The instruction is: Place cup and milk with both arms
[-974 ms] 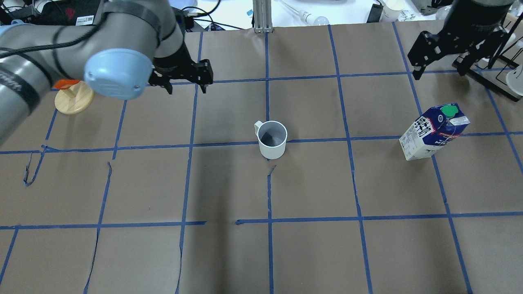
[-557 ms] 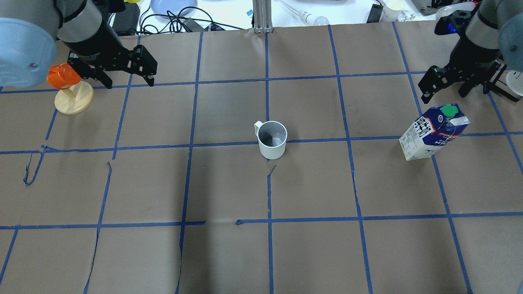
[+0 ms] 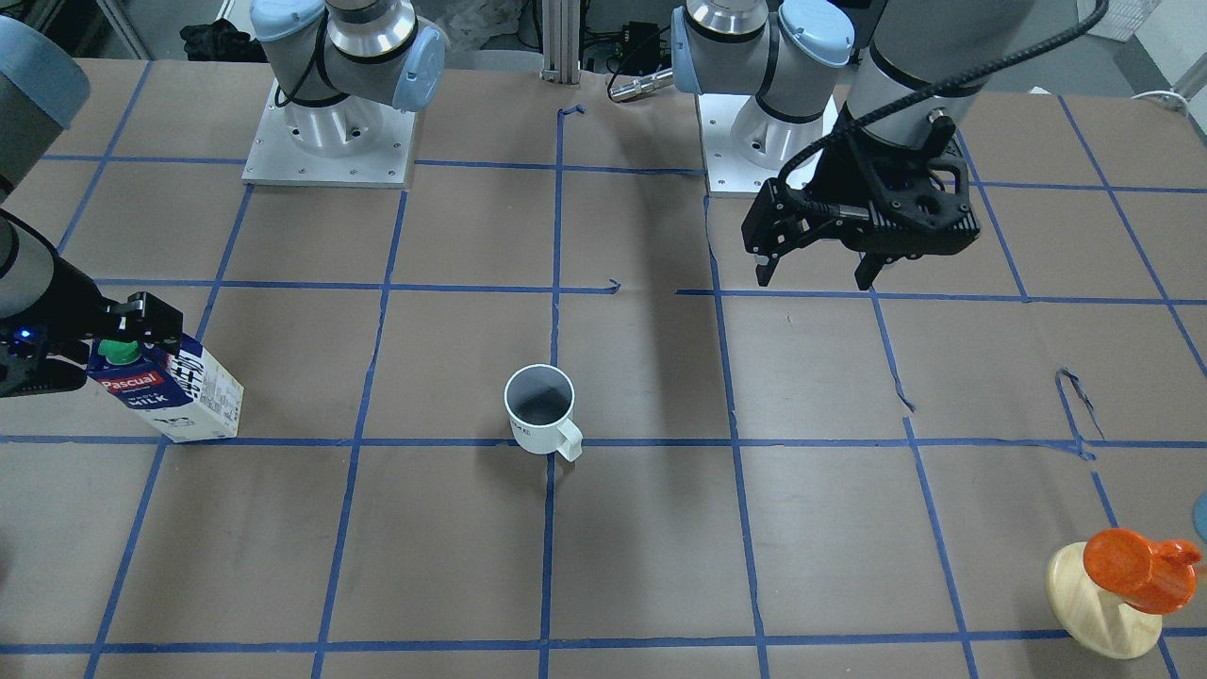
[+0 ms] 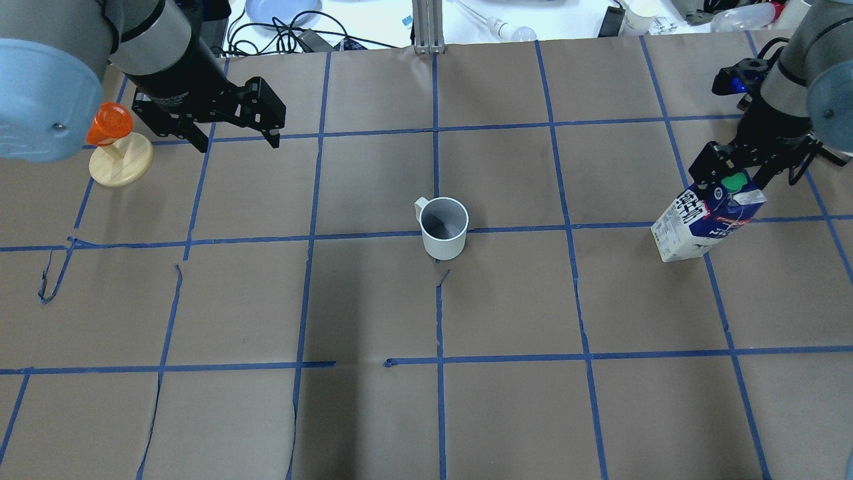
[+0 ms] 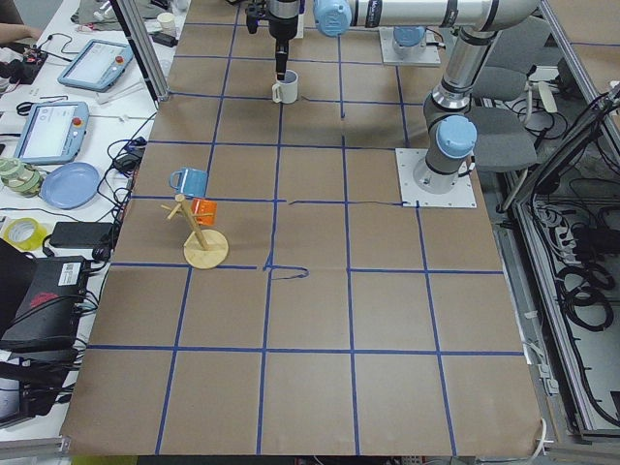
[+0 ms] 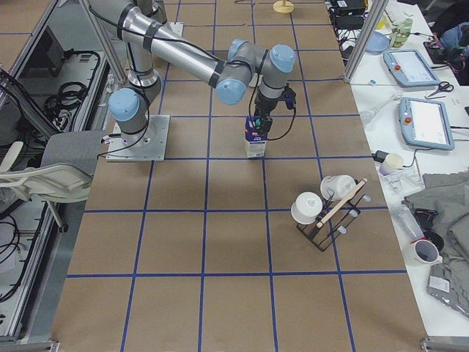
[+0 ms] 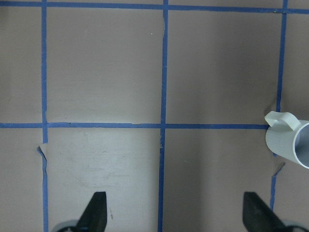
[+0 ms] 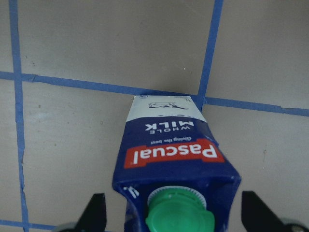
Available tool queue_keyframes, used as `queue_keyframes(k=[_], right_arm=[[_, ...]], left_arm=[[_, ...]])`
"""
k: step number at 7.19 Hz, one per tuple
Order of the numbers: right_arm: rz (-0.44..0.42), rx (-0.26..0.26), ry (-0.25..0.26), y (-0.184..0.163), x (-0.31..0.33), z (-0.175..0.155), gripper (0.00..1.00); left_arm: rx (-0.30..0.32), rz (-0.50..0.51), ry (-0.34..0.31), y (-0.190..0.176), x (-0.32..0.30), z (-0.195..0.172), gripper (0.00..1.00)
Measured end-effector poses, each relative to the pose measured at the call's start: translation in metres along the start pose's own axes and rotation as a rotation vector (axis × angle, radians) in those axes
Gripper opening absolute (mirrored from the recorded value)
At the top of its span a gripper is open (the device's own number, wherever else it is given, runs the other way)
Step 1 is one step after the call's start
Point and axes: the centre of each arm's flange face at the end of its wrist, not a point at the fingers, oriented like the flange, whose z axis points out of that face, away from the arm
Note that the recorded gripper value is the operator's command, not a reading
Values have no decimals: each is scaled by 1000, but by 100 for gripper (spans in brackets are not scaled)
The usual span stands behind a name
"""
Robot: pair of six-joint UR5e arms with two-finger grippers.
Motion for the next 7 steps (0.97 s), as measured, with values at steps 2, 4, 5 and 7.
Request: queue_keyframes(k=[2, 4, 5, 7], right_arm=[[0, -11, -1, 2, -1, 4, 59], [0, -28, 22, 4, 1, 2, 56], [3, -25, 33, 3, 2, -1, 57], [19, 5, 42, -2, -4, -18, 57]], left_arm=[[15, -4, -4, 4, -2, -9, 100], [22, -6, -5, 6, -4, -11, 100], [23, -7, -6, 6, -4, -11, 100], [26, -11, -6, 6, -4, -12, 100]])
